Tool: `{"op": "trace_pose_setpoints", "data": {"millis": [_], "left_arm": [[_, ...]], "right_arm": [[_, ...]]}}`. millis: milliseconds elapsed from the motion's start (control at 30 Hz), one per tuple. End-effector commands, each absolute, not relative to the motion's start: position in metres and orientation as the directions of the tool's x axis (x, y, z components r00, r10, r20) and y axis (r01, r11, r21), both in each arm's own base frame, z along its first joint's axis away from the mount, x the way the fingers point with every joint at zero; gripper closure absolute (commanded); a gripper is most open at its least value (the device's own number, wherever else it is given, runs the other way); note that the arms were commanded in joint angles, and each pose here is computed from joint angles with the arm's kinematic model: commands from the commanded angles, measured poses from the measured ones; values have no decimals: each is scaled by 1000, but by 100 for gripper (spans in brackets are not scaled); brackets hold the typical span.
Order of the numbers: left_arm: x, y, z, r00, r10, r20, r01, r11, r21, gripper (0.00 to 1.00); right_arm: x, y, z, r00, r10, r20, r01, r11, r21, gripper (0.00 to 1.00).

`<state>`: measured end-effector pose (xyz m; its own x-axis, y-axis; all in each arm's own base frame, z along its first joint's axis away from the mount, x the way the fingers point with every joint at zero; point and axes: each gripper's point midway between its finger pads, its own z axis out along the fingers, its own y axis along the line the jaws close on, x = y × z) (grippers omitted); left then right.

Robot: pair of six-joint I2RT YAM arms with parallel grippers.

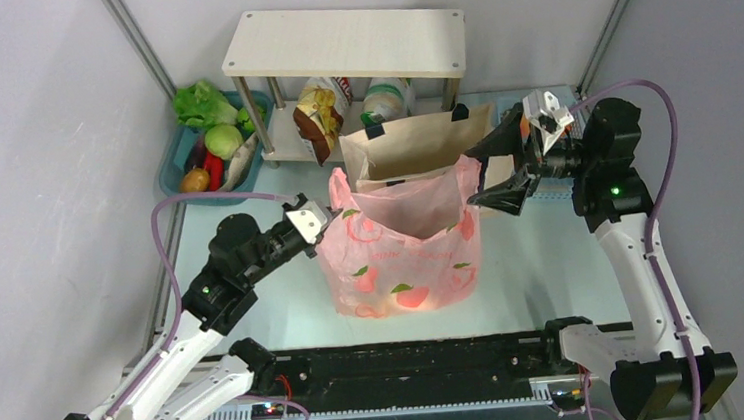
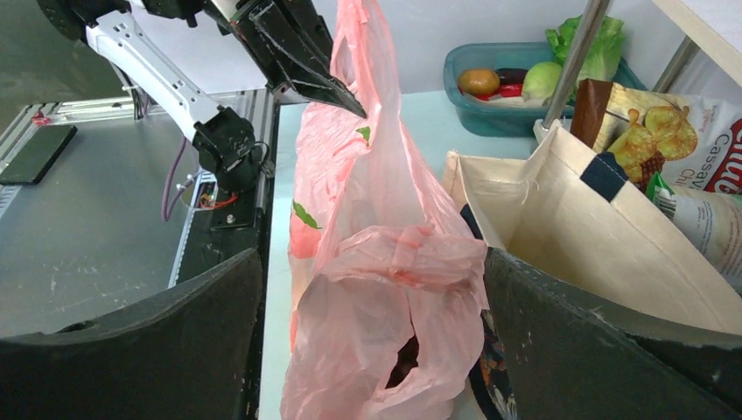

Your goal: Place the mixed food into the grocery bags and tie them

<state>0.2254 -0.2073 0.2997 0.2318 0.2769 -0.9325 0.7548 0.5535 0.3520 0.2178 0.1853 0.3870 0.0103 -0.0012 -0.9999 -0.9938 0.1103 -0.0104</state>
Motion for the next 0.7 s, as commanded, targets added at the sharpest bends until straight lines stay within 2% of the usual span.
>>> {"op": "trace_pose_setpoints", "data": {"millis": [0, 233, 300, 333, 433, 467, 500, 533, 667], "left_arm": [[222, -210, 317, 272, 227, -935, 753, 554, 354, 100], [223, -209, 316, 269, 229, -935, 753, 555, 353, 100], [223, -209, 315, 267, 231, -936, 753, 556, 352, 100], [223, -209, 315, 267, 232, -935, 751, 558, 352, 100], [223, -208, 316, 268, 231, -935, 749, 561, 353, 100], [223, -208, 316, 268, 231, -935, 748, 562, 353, 100], [223, -208, 317, 270, 229, -935, 747, 562, 354, 100], [223, -207, 317, 270, 229, -935, 747, 563, 353, 100], [222, -206, 319, 277, 228, -933, 742, 567, 359, 100]], "right_arm": [[201, 184, 396, 111, -12, -994, -991, 70, -111, 2], [202, 192, 393, 101, -23, -995, -989, 104, -103, 29], [203, 196, 393, 104, -32, -994, -986, 131, -108, 39], [208, 196, 391, 95, -40, -995, -981, 166, -101, 49], [213, 199, 392, 86, -50, -995, -967, 237, -95, 70], [220, 198, 391, 75, -54, -996, -955, 285, -87, 80], [219, 199, 389, 71, -52, -996, -951, 299, -84, 85], [227, 197, 391, 64, -45, -997, -931, 357, -76, 97], [235, 190, 398, 49, 9, -999, -865, 500, -38, 100]]}}
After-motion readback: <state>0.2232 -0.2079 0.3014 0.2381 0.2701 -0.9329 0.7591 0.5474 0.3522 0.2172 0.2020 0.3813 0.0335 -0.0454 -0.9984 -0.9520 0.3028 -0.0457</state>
